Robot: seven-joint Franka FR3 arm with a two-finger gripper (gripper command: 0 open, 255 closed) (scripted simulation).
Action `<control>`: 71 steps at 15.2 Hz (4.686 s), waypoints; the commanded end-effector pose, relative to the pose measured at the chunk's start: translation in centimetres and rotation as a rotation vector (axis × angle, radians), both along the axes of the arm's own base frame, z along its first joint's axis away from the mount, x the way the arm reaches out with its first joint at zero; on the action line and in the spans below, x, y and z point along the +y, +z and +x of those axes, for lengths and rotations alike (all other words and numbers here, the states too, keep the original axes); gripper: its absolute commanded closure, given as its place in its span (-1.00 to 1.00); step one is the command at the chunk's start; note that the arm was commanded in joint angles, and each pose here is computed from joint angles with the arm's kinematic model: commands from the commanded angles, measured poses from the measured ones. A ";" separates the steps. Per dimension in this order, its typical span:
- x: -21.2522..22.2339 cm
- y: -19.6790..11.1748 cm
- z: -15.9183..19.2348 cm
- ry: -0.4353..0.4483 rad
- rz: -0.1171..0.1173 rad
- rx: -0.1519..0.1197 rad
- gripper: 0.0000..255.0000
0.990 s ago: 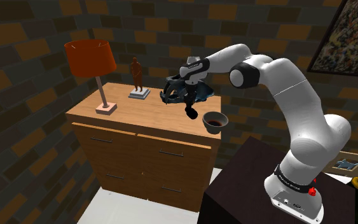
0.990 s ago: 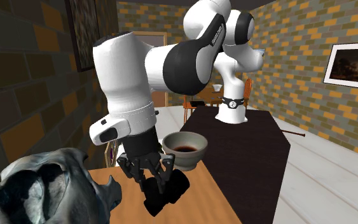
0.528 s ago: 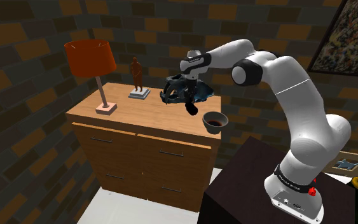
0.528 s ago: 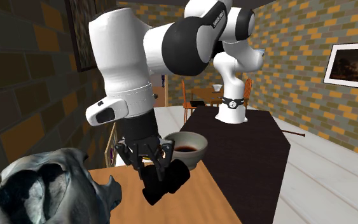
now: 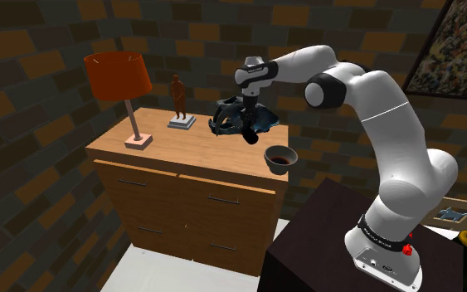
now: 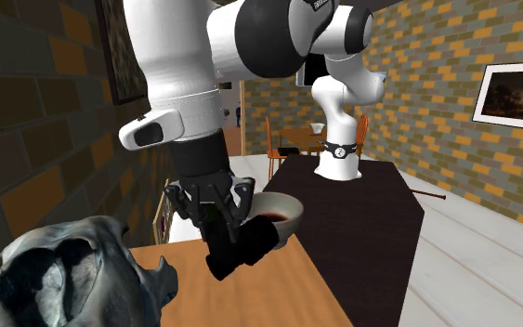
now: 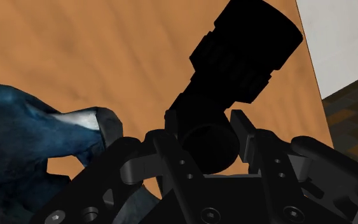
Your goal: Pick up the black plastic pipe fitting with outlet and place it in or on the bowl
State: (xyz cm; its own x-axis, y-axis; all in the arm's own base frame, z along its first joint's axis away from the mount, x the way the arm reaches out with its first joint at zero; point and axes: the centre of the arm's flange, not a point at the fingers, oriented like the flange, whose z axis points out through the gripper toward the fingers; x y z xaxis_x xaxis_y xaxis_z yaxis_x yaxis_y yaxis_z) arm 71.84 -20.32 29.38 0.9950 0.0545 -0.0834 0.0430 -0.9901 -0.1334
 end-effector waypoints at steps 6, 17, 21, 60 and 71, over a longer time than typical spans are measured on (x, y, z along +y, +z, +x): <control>0.0 3.9 -0.1 0.000 0.000 0.000 1.00; 0.0 8.1 -5.3 0.000 0.000 0.000 1.00; 0.0 8.8 -10.5 0.000 0.000 0.000 1.00; -0.1 0.3 -21.0 0.000 0.000 0.000 -1.00; -0.7 5.3 -20.6 0.000 0.000 0.000 -1.00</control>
State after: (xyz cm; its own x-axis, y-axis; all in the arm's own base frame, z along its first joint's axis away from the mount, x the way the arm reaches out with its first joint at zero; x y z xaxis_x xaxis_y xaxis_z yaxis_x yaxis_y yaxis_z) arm 51.28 -21.06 34.65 0.9951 0.0546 -0.0830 0.0432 -0.9901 -0.1333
